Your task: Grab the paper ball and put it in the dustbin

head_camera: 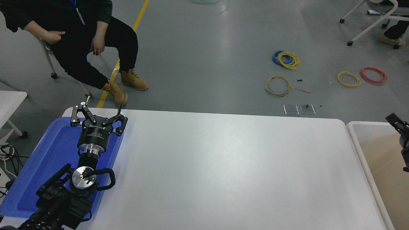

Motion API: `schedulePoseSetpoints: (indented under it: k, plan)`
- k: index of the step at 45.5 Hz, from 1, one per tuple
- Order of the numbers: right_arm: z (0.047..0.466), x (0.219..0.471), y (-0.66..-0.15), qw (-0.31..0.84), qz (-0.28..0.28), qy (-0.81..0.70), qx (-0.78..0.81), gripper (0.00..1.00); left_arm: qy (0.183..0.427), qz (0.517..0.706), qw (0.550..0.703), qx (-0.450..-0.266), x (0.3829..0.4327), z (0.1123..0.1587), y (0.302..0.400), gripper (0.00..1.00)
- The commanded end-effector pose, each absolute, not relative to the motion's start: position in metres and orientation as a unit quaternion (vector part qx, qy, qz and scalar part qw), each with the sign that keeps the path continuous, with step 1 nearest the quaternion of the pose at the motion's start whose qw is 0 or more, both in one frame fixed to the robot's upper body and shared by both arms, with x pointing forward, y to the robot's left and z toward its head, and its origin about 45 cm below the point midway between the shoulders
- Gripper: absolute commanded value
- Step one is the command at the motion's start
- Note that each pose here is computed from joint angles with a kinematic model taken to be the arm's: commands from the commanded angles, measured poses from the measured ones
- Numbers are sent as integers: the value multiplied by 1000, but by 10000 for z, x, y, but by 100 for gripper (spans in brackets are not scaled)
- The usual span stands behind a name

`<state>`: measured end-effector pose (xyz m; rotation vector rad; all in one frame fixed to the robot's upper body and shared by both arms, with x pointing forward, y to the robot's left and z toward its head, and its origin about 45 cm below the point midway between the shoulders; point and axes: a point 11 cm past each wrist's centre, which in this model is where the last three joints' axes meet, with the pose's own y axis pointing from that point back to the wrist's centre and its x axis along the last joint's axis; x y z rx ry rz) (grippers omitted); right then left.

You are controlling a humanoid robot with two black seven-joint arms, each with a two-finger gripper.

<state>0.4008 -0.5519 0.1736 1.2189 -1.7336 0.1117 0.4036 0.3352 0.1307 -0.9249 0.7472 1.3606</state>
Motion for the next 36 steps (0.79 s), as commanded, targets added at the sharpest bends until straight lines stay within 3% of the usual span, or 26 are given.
schedulePoseSetpoints:
  k: [1, 16, 30, 36]
  plan:
    - [2203, 4500, -5147, 318, 23, -769, 554, 100, 325, 592, 619, -402, 4035, 1306, 3353, 100]
    - [2538, 4717, -4733, 109, -34, -780, 615, 100, 325, 592, 618, -402, 4030, 1300, 3356, 100]
    - [2899, 4647, -4547, -113, 34, -774, 622, 100, 325, 593, 618, -402, 4030, 1299, 3357, 100]
    - [2677, 4508, -4345, -166, 29, -763, 624, 100, 325, 592, 618, -402, 4035, 1305, 3355, 100]
